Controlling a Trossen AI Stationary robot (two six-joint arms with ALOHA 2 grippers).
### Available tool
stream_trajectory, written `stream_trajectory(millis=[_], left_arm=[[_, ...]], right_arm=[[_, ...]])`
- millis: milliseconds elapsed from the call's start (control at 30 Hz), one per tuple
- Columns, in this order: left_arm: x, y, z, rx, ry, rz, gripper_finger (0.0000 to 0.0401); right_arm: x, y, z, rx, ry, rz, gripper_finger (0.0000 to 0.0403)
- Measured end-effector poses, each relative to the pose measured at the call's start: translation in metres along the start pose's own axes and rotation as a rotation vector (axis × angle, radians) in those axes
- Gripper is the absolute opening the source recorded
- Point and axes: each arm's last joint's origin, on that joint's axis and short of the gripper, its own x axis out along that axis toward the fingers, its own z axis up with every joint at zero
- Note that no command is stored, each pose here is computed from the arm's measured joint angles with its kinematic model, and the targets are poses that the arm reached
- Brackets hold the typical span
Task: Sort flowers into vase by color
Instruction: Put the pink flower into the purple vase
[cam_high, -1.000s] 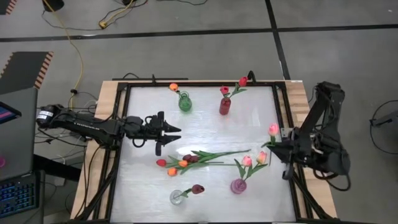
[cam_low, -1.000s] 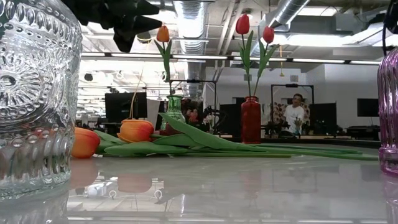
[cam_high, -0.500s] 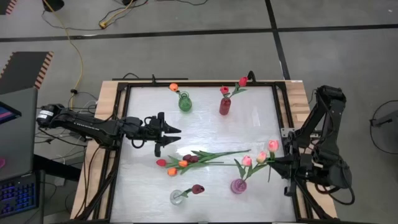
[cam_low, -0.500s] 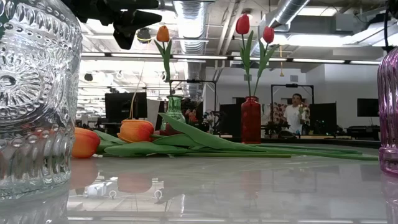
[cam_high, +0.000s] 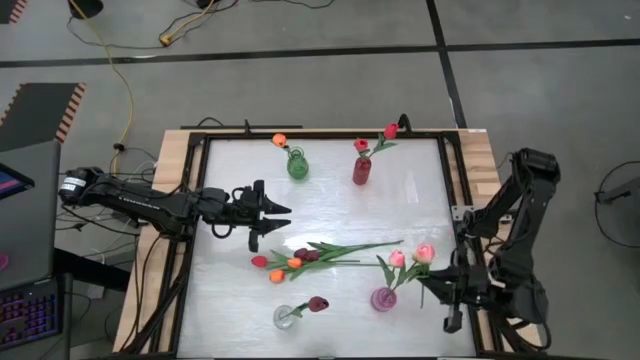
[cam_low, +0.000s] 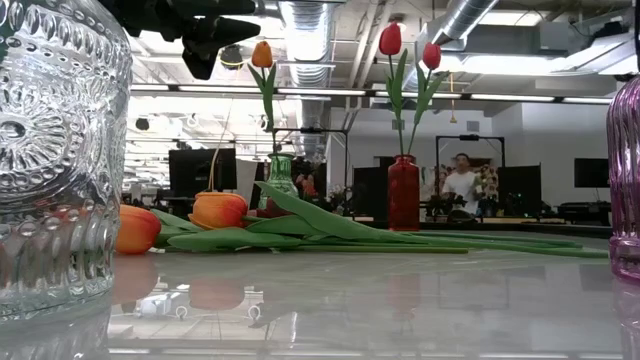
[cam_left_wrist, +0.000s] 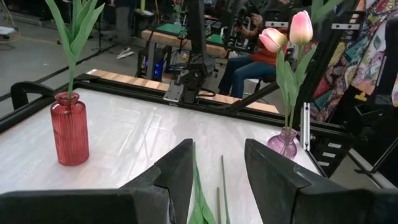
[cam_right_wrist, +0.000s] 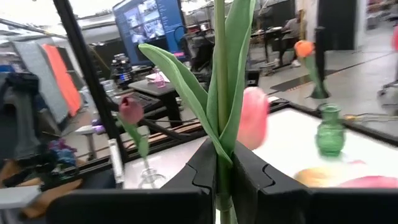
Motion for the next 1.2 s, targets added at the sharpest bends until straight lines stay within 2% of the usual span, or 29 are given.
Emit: stream_trajectory(millis=[333, 467, 667, 867, 1200], left_arm=[[0.000, 0.000, 0.000, 0.000, -0.002, 0.000, 0.0132], [0.000, 0.000, 0.000, 0.000, -0.002, -0.001, 0.0132], [0.000, 0.000, 0.000, 0.000, -0.002, -0.001, 0.0132], [0.000, 0.000, 0.000, 0.000, -0.002, -0.001, 0.0132], [0.000, 0.000, 0.000, 0.000, -0.002, -0.001, 0.0132]], right_arm=[[0.026, 0.006, 0.008, 0.005, 0.003, 0.176, 0.0056], [0.031, 0.007, 0.017, -0.036, -0.041, 0.246, 0.0056], [0.034, 0.007, 0.022, -0.116, -0.079, 0.256, 0.0056], [0.043, 0.009, 0.024, -0.146, -0.117, 0.394, 0.0056], [0.047, 0.008, 0.024, -0.165, -0.125, 0.398, 0.0056]])
